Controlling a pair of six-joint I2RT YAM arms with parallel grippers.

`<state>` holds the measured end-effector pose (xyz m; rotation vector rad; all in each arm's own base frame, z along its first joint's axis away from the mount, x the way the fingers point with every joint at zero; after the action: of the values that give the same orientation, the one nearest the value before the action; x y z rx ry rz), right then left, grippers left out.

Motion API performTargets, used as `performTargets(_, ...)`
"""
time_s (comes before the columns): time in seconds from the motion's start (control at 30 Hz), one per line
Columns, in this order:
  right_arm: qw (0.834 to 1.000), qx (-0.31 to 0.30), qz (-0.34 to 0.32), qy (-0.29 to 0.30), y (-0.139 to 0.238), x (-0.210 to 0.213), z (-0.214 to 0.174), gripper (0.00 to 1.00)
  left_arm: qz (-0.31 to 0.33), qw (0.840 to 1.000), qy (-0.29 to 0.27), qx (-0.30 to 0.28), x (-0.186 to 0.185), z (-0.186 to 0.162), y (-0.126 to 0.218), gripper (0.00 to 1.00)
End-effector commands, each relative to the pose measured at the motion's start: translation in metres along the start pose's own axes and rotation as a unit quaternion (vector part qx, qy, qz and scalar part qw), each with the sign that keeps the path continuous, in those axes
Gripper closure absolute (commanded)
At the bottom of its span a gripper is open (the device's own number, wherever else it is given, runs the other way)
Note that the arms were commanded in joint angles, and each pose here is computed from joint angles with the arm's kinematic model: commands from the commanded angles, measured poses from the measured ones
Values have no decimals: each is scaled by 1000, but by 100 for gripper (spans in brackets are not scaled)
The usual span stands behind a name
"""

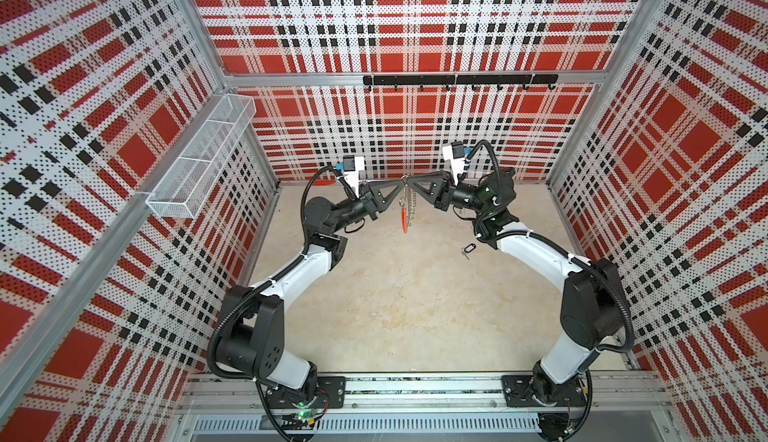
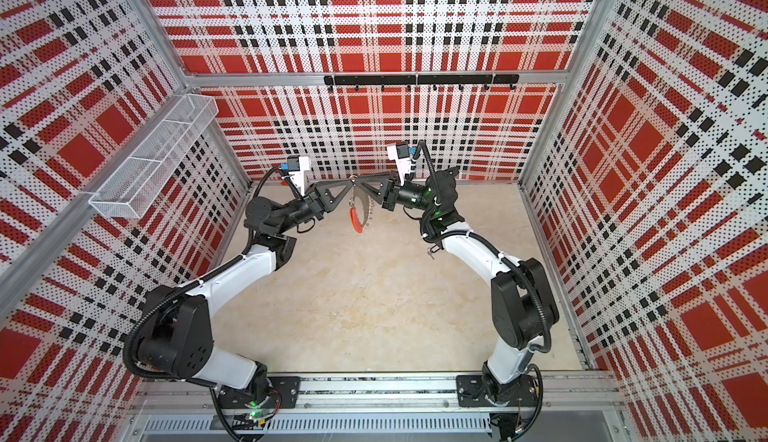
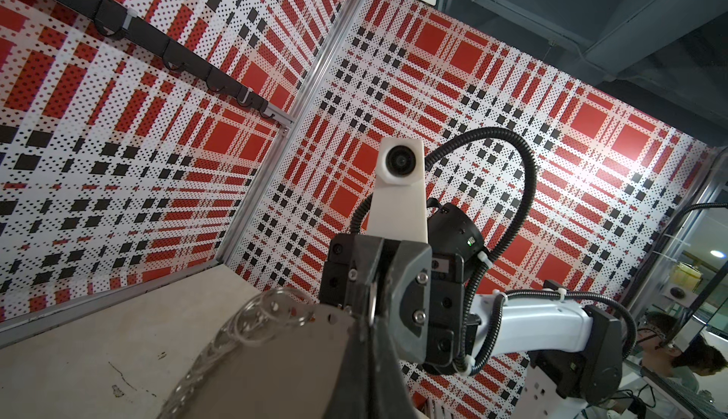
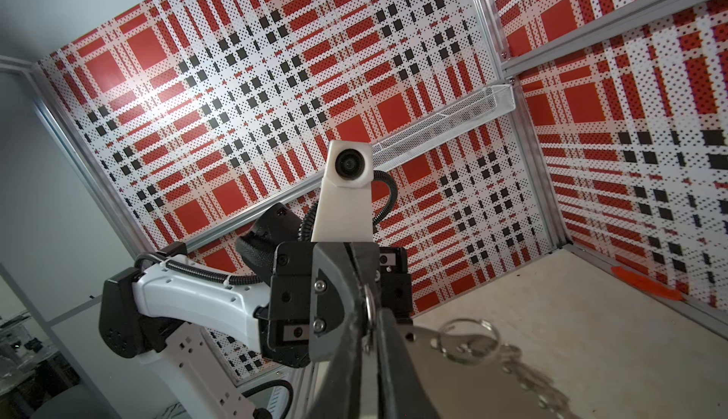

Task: Put the keys on the keyring

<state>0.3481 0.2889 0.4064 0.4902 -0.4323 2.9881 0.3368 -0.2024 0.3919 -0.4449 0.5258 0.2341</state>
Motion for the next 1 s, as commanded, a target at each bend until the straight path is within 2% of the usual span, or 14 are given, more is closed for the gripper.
performTargets(0.0,1000,-3,17,11,-6,5,5,99,-22,999,-23,-12,-15,8,-1,100)
performTargets(0.2,999,-25,11,19,-7,6,11,100,-16,999,-20,-24,-13,13,-1,98)
performTargets(0.23,999,-44,5,24,-4,7,13,100,-5,999,-17,-37,-10,16,2,83)
performTargets(0.3,996,-86,3,39,2,12,20,100,31,996,-11,-78,0,26,15,73)
performTargets(0.4,990,-134,14,44,7,15,27,100,111,981,4,-158,25,42,51,80)
performTargets(0.5,980,-186,47,45,14,24,32,100,140,972,12,-188,33,43,69,84)
performTargets(0.63,974,-213,73,35,18,27,33,100,117,979,7,-165,26,40,59,78)
performTargets(0.83,974,-210,83,35,15,31,31,100,57,991,-22,-119,5,34,33,63)
performTargets(0.97,975,-203,88,32,14,33,30,100,7,996,-29,-90,-12,25,13,59)
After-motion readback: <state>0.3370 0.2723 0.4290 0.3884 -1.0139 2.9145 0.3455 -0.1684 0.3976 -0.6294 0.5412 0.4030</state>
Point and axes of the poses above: each gripper's point midway between its finger pads, its own y axis back along the fingers, its own x axis along the line the jaws close on, z = x × y, the point moved 5 cm from there along y, back along the fingers, and after that the axes turned 4 degrees about y, right-handed, at the moved point
